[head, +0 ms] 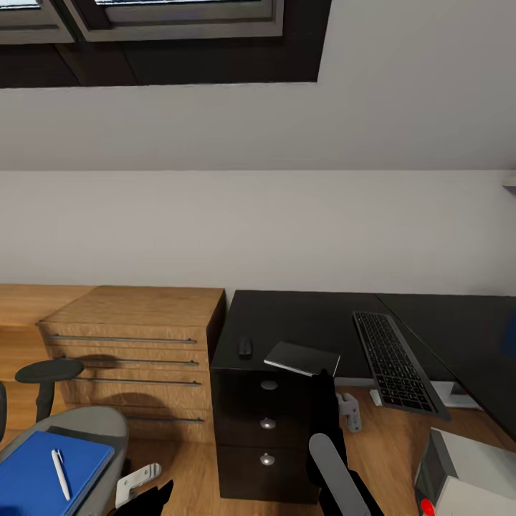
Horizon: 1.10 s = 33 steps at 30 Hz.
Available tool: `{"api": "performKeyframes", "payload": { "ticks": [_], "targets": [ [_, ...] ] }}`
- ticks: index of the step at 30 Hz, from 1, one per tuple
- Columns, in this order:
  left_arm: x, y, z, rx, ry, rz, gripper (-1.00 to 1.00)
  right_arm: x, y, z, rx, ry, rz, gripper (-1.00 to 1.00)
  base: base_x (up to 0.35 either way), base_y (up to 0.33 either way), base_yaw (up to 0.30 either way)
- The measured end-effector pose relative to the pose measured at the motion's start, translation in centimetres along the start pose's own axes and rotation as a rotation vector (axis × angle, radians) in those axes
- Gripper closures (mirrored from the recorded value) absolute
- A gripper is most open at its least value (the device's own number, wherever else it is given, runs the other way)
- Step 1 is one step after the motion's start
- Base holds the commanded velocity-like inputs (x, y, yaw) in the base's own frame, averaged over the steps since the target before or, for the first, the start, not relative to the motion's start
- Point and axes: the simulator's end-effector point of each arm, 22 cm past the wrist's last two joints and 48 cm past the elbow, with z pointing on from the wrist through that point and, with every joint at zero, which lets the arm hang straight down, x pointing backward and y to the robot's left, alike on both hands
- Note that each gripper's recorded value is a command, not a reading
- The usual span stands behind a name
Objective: In the bedroom, organize the workspace by keeping the computer under the desk, ensuring the monitor is on the desk, placing the keyboard on the desk next to the monitor, placing the mouse on the desk next to the keyboard, moving the folder from the swivel chair onto the desk next to the mouse, stacking the notebook on top of the folder with the pen on top of the notebook, and positioning the swivel chair next to the desk.
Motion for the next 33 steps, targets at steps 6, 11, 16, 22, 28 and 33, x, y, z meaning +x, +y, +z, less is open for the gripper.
{"api": "performKeyframes", "payload": {
  "ticks": [6, 11, 16, 22, 28, 33],
  "targets": [
    [0.5, 0.2, 0.3, 0.0, 0.0, 0.0, -1.0, 0.1, -0.6, 0.0, -0.002, 0.0, -0.001, 1.0, 0.0, 0.0, 0.0],
    [0.5, 0.2, 0.3, 0.001, 0.0, 0.0, -1.0, 0.1, -0.6, 0.0, -0.001, 0.0, -0.001, 1.0, 0.0, 0.0, 0.0],
    [0.6, 0.2, 0.4, 0.001, 0.0, 0.0, -1.0, 0.1, -0.8, 0.0, 0.001, -0.002, 0.001, 1.0, 0.0, 0.0, 0.0],
    [1.5, 0.7, 1.1, 0.001, 0.0, 0.001, -1.0, 0.2, -2.1, 0.1, 0.002, -0.002, 0.0, 1.0, 0.0, 0.0, 0.0],
    [1.7, 0.7, 1.2, 0.003, 0.0, 0.0, -1.0, 0.2, -2.3, 0.1, 0.0, -0.005, -0.003, 1.0, 0.0, 0.0, 0.0],
    [1.7, 0.7, 1.2, 0.005, -0.001, 0.0, -1.0, -0.1, -2.3, 0.1, 0.0, -0.015, 0.0, 1.0, 0.0, 0.0, 0.0]
  ]
}}
